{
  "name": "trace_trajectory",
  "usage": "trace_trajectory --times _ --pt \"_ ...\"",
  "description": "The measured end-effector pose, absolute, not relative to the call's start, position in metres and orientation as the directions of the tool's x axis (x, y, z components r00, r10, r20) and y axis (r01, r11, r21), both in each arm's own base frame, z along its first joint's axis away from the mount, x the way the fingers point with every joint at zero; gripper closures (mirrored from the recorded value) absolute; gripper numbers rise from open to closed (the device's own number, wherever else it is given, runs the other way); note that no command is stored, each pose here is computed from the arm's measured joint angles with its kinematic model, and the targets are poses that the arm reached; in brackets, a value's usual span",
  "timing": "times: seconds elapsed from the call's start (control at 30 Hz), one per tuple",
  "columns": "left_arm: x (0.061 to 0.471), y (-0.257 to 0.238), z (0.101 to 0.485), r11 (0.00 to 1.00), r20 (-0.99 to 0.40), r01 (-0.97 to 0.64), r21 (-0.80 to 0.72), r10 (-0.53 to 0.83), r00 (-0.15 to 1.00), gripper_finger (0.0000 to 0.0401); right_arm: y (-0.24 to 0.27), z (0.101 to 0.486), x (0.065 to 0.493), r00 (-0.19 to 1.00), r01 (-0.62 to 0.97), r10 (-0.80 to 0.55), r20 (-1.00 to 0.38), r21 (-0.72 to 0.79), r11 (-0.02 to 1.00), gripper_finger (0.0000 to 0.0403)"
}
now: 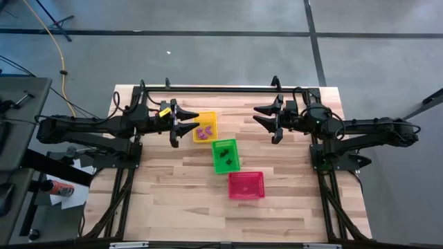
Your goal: Sort Halloween decoration
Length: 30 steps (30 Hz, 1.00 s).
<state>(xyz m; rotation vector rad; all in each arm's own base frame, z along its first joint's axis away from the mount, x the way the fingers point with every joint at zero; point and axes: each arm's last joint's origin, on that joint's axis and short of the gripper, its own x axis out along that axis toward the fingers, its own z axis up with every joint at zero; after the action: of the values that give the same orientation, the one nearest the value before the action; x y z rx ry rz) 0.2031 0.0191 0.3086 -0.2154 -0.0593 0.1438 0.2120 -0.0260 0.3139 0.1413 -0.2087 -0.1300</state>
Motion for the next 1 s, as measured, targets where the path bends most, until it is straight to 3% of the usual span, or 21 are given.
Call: trace_trajectory --times 0.67,0.77,0.87,1.0 --pt "0.203 0.019 0.310 0.969 0.058 -0.134 -0.209 0.148 0.987 0.0221 -0.026 0.314 0.212 0.970 0.112 -0.143 0.196 0.162 0.980 0.0242" --pt "0.203 0.019 0.310 0.969 0.057 -0.134 -0.208 0.148 0.987 0.0221 -0.027 0.312 0.212 0.967 0.126 -0.184 0.174 0.299 0.946 0.0242" --pt "0.203 0.019 0.310 0.969 0.057 -0.134 -0.208 0.149 0.987 0.0221 -0.033 0.308 0.214 0.957 0.258 -0.289 0.000 0.450 0.855 0.0242" --pt "0.203 0.020 0.310 0.966 0.057 -0.153 -0.209 0.169 0.984 0.0221 -0.049 0.304 0.208 0.811 0.574 -0.404 -0.422 0.446 0.687 0.0242"
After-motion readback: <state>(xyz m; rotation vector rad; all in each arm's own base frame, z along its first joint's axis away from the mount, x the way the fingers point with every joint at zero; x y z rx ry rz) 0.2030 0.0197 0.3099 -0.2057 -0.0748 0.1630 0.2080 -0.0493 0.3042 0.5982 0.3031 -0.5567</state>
